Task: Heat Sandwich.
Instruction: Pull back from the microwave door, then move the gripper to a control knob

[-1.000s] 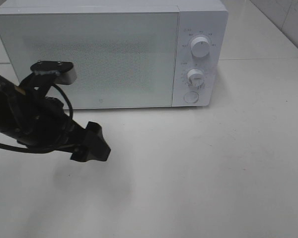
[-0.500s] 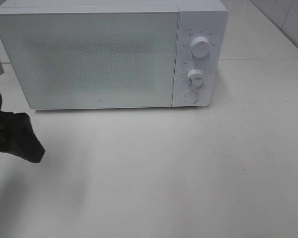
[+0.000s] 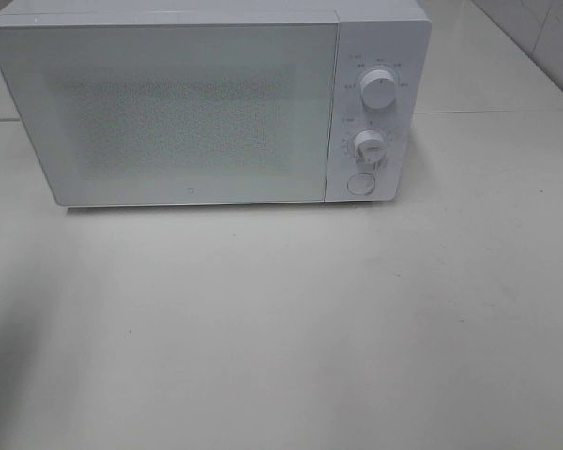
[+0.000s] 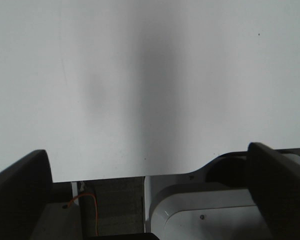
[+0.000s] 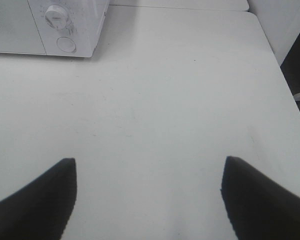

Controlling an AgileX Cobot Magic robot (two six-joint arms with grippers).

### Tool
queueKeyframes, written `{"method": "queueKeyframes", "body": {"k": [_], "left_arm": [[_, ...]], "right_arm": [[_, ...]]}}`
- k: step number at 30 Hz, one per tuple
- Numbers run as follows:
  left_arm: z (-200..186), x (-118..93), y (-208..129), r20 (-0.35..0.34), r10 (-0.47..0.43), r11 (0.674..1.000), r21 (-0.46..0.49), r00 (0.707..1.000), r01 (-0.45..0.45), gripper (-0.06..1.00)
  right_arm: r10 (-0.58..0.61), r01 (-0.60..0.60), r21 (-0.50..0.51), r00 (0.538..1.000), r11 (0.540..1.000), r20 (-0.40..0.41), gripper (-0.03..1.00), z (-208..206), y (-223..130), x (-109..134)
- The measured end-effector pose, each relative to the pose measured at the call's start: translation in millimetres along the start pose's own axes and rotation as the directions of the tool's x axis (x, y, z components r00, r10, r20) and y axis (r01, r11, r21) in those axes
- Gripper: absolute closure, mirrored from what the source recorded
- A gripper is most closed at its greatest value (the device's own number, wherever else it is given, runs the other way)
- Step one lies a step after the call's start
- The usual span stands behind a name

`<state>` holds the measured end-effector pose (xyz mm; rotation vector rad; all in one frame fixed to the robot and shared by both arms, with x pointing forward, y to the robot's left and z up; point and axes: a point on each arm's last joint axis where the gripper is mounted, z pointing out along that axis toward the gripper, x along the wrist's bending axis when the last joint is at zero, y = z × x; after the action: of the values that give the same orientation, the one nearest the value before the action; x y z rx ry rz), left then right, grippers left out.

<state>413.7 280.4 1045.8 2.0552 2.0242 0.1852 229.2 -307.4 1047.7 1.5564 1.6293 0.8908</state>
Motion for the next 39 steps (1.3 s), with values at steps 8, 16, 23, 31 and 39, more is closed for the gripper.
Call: {"method": "queueKeyframes", "body": {"k": [8, 16, 23, 31, 39], "left_arm": [[-29, 3, -42, 0.000, 0.004, 0.986, -0.166, 1.000, -0.004, -0.04], [-37, 10, -91, -0.032, 0.019, 0.946, -0.324, 0.999, -0.029, -0.04], [-35, 12, -119, -0.028, 0.023, 0.893, -0.448, 0.999, -0.033, -0.04], [-39, 13, -129, -0.038, 0.043, 0.851, -0.522, 0.998, -0.057, -0.05], [-46, 14, -142, -0.041, 0.055, 0.792, -0.606, 0.998, -0.068, -0.05]], "right_arm": [[0.000, 0.000, 0.000, 1.000, 1.000, 0.000, 0.20, 0, 0, 0], [0.000, 0.000, 0.000, 1.000, 1.000, 0.000, 0.20, 0, 0, 0], [0.000, 0.000, 0.000, 1.000, 1.000, 0.000, 0.20, 0, 0, 0], [0.000, 0.000, 0.000, 1.000, 1.000, 0.000, 0.20, 0, 0, 0], [0.000, 0.000, 0.000, 1.000, 1.000, 0.000, 0.20, 0, 0, 0]]}}
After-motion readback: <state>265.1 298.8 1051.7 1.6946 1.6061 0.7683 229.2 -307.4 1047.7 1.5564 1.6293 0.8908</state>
